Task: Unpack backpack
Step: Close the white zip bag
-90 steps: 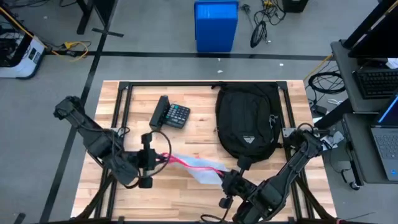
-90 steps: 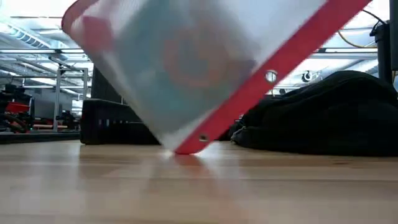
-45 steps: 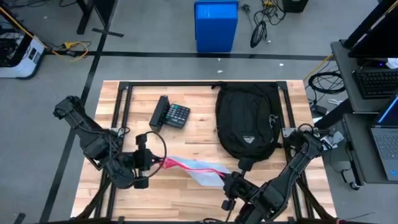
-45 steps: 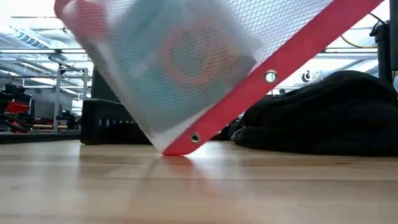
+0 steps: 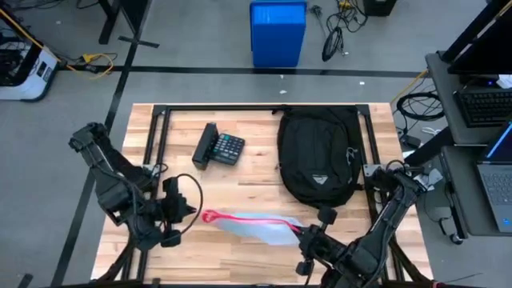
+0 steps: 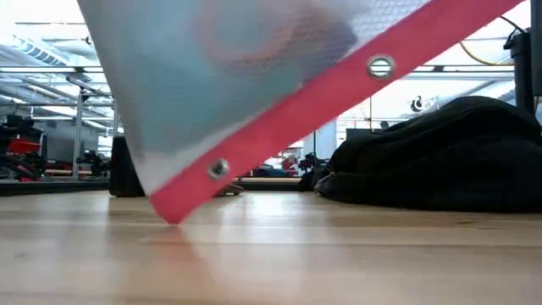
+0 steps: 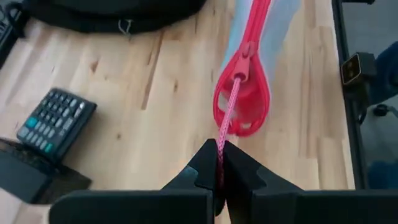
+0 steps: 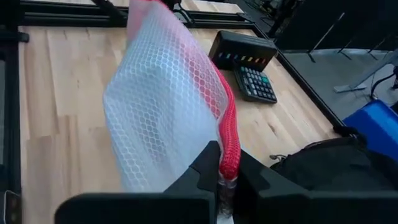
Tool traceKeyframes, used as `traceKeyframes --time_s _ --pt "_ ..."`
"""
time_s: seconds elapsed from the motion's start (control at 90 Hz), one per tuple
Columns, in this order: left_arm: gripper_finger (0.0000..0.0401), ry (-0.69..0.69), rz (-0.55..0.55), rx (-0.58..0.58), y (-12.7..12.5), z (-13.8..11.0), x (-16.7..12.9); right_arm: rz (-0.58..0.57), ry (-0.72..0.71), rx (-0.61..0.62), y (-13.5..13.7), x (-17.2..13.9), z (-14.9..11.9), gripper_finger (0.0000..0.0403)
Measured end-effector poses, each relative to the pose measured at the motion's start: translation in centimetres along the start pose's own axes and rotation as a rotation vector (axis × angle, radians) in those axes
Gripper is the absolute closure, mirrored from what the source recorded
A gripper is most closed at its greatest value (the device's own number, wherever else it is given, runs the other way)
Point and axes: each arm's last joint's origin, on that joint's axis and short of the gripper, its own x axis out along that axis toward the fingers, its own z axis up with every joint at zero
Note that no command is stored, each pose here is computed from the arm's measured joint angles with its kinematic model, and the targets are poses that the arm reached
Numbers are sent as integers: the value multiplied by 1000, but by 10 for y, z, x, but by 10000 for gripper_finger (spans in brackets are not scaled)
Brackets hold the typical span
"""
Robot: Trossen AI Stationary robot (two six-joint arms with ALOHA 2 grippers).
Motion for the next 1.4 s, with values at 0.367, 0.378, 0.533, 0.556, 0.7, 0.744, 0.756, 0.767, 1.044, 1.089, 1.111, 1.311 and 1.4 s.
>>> traceKeyframes --time_s 0.367,0.378,0.533,0.556,0.7,0.744,0.756,0.767,1.044,1.089,1.111,1.311,1.4 --pt "400 15 -45 -27 -9 -12 -10 3 6 -12 0 -1 -1 403" --pt "400 15 -46 -30 -9 -12 -10 4 6 -12 0 -1 -1 403" --pt "400 17 -65 -23 -12 -17 -14 6 6 -17 1 -2 -2 403" --pt "400 18 -68 -23 -13 -17 -14 5 6 -18 0 -2 -2 403" --pt "400 20 -77 -24 -14 -20 -17 3 8 -22 0 -2 -2 403" --pt "400 19 -81 -20 -15 -21 -17 3 7 -22 0 -2 -2 403" --pt "400 19 -82 -20 -15 -21 -18 3 7 -22 0 -2 -2 403" --pt "400 19 -83 -19 -15 -21 -18 3 7 -22 0 -2 -2 403" --pt "400 20 -90 -18 -17 -23 -19 2 9 -22 0 -2 -2 403" --pt "400 21 -90 -28 -16 -23 -19 1 9 -24 0 -2 -2 403" --pt "400 21 -90 -31 -16 -23 -19 1 10 -25 0 -2 -2 403" --pt "400 27 -107 -21 -18 -26 -22 2 13 -25 0 -3 -2 403" --pt "400 22 -115 -24 -20 -26 -22 5 15 -26 0 -3 -3 403"
